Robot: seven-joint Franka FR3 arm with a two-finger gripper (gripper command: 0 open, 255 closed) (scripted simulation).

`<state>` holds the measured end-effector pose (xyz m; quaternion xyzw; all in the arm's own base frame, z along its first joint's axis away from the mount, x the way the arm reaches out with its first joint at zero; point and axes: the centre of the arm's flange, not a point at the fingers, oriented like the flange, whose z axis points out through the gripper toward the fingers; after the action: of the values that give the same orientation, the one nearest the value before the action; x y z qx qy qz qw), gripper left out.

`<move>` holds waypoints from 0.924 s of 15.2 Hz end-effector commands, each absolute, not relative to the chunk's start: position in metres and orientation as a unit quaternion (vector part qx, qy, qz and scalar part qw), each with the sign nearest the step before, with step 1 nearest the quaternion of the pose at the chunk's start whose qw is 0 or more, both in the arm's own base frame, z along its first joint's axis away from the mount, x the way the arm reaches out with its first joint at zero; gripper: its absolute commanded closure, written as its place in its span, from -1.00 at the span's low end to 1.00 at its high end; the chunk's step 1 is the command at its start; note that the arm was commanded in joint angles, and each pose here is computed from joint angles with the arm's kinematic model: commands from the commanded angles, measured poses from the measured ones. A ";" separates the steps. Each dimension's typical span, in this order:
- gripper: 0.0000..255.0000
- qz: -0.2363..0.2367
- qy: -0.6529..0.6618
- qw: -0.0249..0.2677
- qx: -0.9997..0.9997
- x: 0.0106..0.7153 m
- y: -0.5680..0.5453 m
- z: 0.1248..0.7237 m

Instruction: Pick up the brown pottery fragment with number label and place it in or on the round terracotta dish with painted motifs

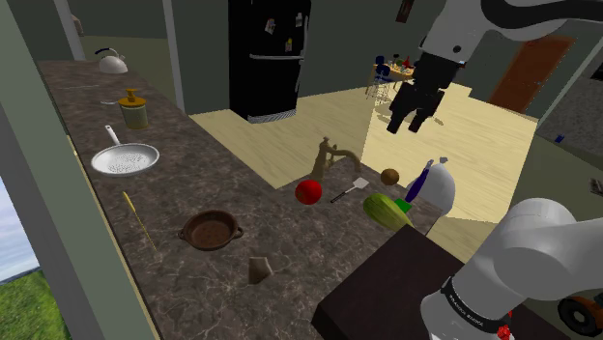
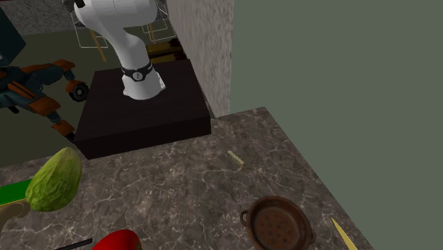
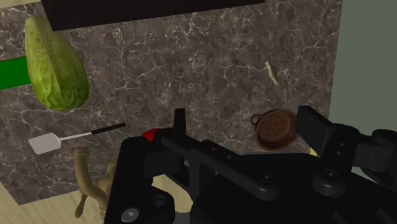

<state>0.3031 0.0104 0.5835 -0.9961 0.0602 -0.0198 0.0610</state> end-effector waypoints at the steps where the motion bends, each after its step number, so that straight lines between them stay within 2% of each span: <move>1: -1.00 -0.020 0.060 0.061 -0.996 0.303 0.010 0.583; 14: -1.00 -0.003 -0.042 0.112 -0.993 0.368 0.050 0.429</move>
<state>0.3640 0.0453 0.4406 -0.9936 -0.0334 -0.0029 0.1081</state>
